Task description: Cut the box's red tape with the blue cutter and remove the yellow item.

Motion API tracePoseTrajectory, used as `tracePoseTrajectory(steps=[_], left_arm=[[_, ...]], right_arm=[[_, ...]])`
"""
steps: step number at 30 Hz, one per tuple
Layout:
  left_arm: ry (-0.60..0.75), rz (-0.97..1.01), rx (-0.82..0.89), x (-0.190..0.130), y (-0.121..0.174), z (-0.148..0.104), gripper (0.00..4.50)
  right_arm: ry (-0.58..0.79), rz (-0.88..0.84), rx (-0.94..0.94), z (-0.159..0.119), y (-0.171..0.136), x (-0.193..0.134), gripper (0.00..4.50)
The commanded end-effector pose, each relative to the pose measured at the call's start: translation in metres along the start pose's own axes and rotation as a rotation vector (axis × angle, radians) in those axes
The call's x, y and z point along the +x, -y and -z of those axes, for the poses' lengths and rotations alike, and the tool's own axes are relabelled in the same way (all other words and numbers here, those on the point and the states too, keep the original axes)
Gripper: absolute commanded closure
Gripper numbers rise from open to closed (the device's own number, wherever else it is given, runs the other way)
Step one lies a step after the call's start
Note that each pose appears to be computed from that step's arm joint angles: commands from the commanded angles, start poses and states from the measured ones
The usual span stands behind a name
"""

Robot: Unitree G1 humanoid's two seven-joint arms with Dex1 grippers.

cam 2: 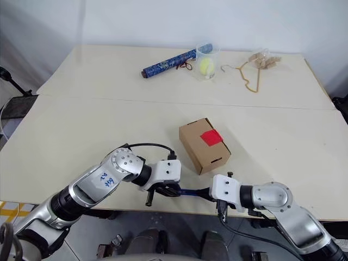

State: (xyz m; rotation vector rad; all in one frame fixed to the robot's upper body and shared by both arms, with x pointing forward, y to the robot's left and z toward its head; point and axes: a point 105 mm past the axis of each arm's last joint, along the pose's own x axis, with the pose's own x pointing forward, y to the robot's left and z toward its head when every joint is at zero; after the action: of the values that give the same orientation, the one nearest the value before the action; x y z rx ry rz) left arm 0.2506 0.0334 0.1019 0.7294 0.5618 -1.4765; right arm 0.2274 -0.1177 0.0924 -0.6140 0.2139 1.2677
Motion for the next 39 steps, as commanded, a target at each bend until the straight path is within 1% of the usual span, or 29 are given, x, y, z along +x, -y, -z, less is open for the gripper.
tracePoseTrajectory(steps=[1, 12, 21, 25, 30, 31, 32, 34, 36, 38, 39], left_arm=[[-0.007, 0.004, 0.015, 0.005, 0.003, -0.002, 4.08], [0.001, 0.003, 0.013, 0.006, 0.003, -0.004, 4.08], [0.020, 0.010, 0.007, 0.007, 0.003, -0.006, 4.08], [0.026, 0.010, 0.005, 0.007, 0.004, -0.006, 4.08], [0.035, 0.001, 0.018, 0.005, 0.002, -0.006, 4.08], [0.086, -0.008, 0.052, 0.001, 0.000, -0.011, 4.08], [0.132, -0.038, 0.102, -0.001, -0.002, -0.010, 4.08], [0.191, -0.055, 0.209, -0.002, -0.001, -0.004, 4.08], [0.216, -0.050, 0.278, -0.002, 0.002, 0.003, 4.08], [0.261, -0.044, 0.350, -0.010, 0.006, 0.000, 4.08], [0.275, -0.043, 0.374, -0.014, 0.007, -0.001, 4.08]], right_arm=[[-0.003, -0.025, 0.007, 0.004, -0.004, 0.007, 4.47], [0.059, -0.101, -0.011, -0.010, -0.010, 0.030, 4.47], [0.081, -0.087, 0.008, -0.015, -0.008, 0.038, 4.47], [0.104, -0.074, 0.032, -0.019, -0.008, 0.032, 4.47], [0.181, -0.099, 0.071, -0.034, -0.012, 0.017, 4.47], [0.218, -0.066, 0.122, -0.041, -0.006, 0.003, 4.47], [0.248, -0.056, 0.229, -0.046, -0.003, -0.015, 4.31], [0.292, -0.048, 0.357, -0.056, -0.001, -0.037, 3.87], [0.292, -0.072, 0.424, -0.064, -0.003, -0.048, 3.19], [0.268, -0.064, 0.514, -0.070, 0.001, -0.057, 2.55], [0.251, -0.051, 0.551, -0.071, 0.003, -0.060, 2.15]])
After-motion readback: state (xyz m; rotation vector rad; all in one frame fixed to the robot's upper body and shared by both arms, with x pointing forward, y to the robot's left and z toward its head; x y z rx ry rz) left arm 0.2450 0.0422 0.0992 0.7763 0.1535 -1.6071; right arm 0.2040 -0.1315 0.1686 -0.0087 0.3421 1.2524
